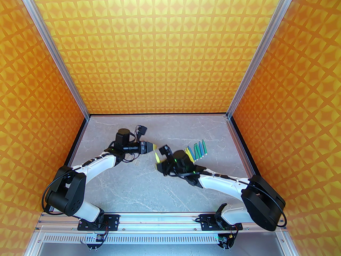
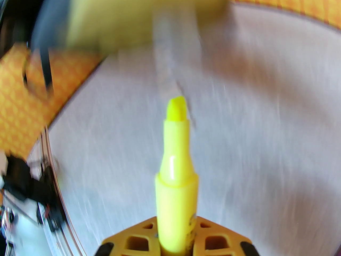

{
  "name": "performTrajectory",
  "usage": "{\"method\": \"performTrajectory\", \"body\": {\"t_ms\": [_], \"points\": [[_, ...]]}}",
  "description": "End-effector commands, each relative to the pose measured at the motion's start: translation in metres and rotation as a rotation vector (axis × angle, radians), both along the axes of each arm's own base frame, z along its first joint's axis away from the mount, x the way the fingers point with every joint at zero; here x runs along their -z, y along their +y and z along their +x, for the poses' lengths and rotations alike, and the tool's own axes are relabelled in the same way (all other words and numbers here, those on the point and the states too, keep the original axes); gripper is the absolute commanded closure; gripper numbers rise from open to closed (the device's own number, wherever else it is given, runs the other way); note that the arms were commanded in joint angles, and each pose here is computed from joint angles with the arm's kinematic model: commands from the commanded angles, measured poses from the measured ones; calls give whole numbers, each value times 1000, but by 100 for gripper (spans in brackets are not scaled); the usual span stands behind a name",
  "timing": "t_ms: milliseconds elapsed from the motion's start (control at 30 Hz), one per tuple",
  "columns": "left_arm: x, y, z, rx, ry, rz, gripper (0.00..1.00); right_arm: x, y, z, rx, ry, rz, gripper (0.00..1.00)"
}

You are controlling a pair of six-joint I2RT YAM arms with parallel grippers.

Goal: Open the pen caps

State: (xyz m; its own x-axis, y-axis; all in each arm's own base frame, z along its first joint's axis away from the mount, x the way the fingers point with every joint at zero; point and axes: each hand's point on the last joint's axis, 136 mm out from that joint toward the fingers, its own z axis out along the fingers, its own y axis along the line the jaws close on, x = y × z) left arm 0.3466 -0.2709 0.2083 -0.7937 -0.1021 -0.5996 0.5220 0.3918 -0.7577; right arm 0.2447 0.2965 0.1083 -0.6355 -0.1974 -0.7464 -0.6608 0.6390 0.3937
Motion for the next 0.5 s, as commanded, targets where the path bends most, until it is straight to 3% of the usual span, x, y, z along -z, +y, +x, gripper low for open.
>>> {"method": "performTrajectory", "body": {"t_ms": [0, 200, 467], "points": [[-21, 7, 14, -77, -57, -22, 100, 1, -5, -11, -12, 19, 12, 100], [-10, 8, 14, -74, -22, 23, 100, 9, -26, 5, 122, -12, -73, 100], [50, 32, -1, -103, 96, 362, 100, 7, -60, 39, 348, -67, -214, 100]]}}
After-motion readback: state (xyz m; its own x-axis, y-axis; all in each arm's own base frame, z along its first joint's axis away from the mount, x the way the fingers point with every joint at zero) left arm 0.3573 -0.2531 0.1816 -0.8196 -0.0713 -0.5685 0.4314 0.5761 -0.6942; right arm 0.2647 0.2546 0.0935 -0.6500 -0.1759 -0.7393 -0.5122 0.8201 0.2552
